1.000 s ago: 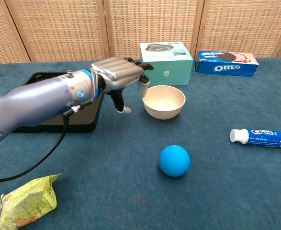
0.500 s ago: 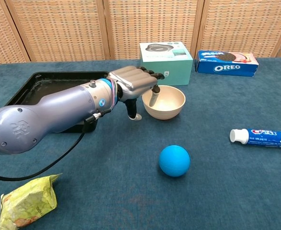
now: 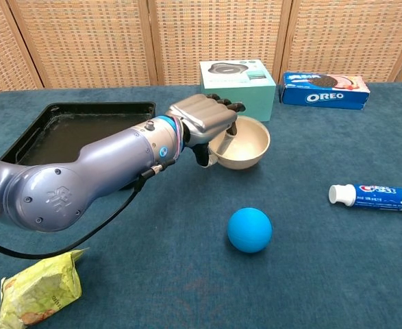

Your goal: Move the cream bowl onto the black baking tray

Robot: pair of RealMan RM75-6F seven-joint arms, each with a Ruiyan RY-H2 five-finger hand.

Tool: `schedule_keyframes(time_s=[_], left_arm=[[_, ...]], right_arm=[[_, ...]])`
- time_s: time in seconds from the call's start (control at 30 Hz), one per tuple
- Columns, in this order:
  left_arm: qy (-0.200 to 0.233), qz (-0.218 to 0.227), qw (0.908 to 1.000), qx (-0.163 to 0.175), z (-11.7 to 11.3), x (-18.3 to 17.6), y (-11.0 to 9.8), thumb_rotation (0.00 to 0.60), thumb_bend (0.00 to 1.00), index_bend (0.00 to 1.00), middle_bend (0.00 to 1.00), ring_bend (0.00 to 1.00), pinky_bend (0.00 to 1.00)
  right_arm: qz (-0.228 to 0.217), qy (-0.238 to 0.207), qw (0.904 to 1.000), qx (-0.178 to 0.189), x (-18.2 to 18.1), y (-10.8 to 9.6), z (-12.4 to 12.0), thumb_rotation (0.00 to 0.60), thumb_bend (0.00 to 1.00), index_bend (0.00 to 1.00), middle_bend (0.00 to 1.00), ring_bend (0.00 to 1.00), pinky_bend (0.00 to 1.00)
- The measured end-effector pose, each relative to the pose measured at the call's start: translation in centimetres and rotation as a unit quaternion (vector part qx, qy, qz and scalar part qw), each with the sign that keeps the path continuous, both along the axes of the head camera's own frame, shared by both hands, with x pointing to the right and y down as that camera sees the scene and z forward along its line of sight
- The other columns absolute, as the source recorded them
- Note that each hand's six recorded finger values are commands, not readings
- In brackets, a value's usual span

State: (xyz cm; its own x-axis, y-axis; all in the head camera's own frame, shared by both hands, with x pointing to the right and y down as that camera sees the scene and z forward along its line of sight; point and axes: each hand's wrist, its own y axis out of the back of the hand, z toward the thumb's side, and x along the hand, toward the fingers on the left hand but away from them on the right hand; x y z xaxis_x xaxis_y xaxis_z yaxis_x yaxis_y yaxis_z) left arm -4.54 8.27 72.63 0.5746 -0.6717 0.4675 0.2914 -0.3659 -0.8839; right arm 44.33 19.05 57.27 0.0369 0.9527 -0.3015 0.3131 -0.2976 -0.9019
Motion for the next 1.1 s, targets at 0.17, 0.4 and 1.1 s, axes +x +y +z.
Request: schedule_keyframes(time_s=[0.17,0.4,1.1], left_arm=[[0.0,-0.006,0.9999,0.012,-0.1,-0.9,-0.2,0.6,0.44,0.65,0.0,0.0,0.0],[0.009,-0.026,0.999,0.037,-1.5,-3.9,-1.4,0.6,0.44,0.65,0.0,0.0,0.0],[-0.038,-0.153,0.9872,0.02,-1.9,-23.5,-2.7,0.6,0.44,0.64,0.0,0.0,0.0]], right_arm=[[-0.003,-0.002,1.0,0.0,-0.2,0.1,0.0,0.6,0.26,0.08,0.0,0.0,0.0],[-0.008,-0.003,1.0,0.004,-0.5,0.1,-0.3,0.6,0.26,0.09,0.0,0.0,0.0],[-0.031,0.003,0.9995,-0.003,-2.1,0.7,0.0,0.6,0.26,0.09,0.0,0.0,0.0]])
